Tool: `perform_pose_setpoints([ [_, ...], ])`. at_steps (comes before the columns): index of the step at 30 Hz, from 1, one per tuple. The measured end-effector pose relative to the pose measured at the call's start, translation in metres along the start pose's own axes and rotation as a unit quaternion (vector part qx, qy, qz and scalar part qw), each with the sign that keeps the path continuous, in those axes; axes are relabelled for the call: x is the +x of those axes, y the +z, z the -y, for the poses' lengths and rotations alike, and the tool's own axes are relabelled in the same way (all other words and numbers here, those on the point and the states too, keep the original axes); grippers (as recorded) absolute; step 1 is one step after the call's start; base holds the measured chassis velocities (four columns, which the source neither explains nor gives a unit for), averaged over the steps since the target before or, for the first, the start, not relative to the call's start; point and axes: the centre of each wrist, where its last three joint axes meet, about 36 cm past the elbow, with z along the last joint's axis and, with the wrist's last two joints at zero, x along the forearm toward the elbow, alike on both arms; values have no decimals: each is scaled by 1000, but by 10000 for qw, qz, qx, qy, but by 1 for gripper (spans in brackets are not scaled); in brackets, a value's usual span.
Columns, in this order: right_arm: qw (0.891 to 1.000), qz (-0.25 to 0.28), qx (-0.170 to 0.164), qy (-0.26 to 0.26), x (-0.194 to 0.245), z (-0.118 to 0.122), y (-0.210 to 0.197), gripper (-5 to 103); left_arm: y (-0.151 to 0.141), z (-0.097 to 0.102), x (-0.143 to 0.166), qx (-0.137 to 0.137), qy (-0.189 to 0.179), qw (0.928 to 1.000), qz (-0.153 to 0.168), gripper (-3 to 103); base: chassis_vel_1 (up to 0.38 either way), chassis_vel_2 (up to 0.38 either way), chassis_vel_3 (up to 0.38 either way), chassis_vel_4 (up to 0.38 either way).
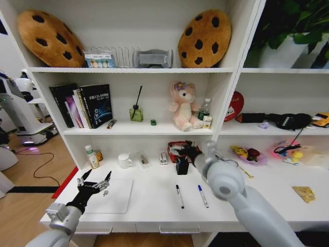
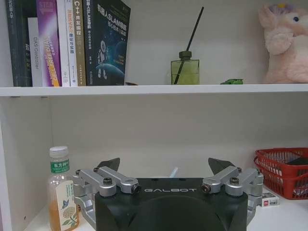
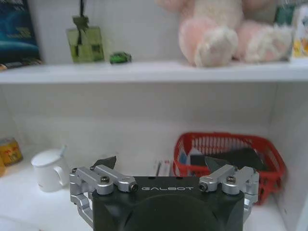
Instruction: Organize the objects on the table.
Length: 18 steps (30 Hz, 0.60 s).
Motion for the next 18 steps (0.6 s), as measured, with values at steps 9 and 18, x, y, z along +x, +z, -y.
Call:
perform_pose_setpoints([
  [9,9949,-662,-355,679,-45,3,68,100,0,0,0,0,-1,10000,0,100,0,0,0,0],
  [18,9841,-1233,-799,1000,-86,-50,129,100,0,0,0,0,0,10000,1,100,0,0,0,0],
])
